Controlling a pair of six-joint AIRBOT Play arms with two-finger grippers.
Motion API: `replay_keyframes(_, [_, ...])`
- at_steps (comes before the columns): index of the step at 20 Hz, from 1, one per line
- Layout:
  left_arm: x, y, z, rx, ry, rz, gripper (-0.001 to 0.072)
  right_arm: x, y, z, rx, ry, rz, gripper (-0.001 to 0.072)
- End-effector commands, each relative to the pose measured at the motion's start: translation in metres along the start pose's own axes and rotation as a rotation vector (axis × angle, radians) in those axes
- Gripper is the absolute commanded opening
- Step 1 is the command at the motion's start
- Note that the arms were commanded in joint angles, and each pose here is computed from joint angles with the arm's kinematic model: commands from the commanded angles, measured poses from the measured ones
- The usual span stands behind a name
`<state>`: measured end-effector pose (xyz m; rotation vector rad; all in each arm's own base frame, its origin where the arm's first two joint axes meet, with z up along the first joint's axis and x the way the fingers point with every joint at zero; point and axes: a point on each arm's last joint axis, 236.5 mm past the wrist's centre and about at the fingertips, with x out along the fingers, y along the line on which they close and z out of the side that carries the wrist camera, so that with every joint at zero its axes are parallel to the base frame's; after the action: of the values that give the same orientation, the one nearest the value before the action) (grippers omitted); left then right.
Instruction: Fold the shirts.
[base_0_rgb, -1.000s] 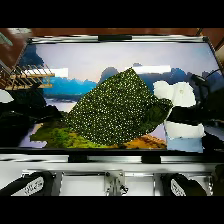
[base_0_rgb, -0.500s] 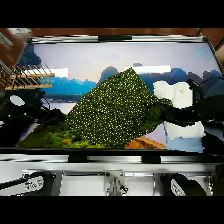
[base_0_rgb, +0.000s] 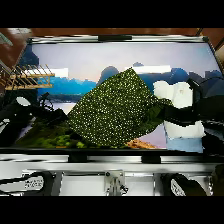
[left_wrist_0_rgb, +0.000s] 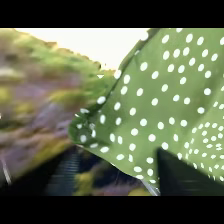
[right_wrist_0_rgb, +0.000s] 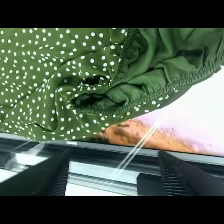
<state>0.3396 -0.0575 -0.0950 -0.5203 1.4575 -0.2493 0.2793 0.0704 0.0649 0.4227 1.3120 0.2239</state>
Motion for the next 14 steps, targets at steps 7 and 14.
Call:
replay_keyframes(7, [0.001, 0.002, 0.005, 0.022, -0.02, 0.006, 0.0019, 0.044, 0.004, -0.039, -0.007, 0.114, 0.06, 0.0665])
replay_keyframes(14, [-0.017, -0.01, 0.005, 0.052, -0.048, -0.002, 0.002, 0.13, 0.066, -0.046, -0.201, 0.118, 0.068, 0.0664])
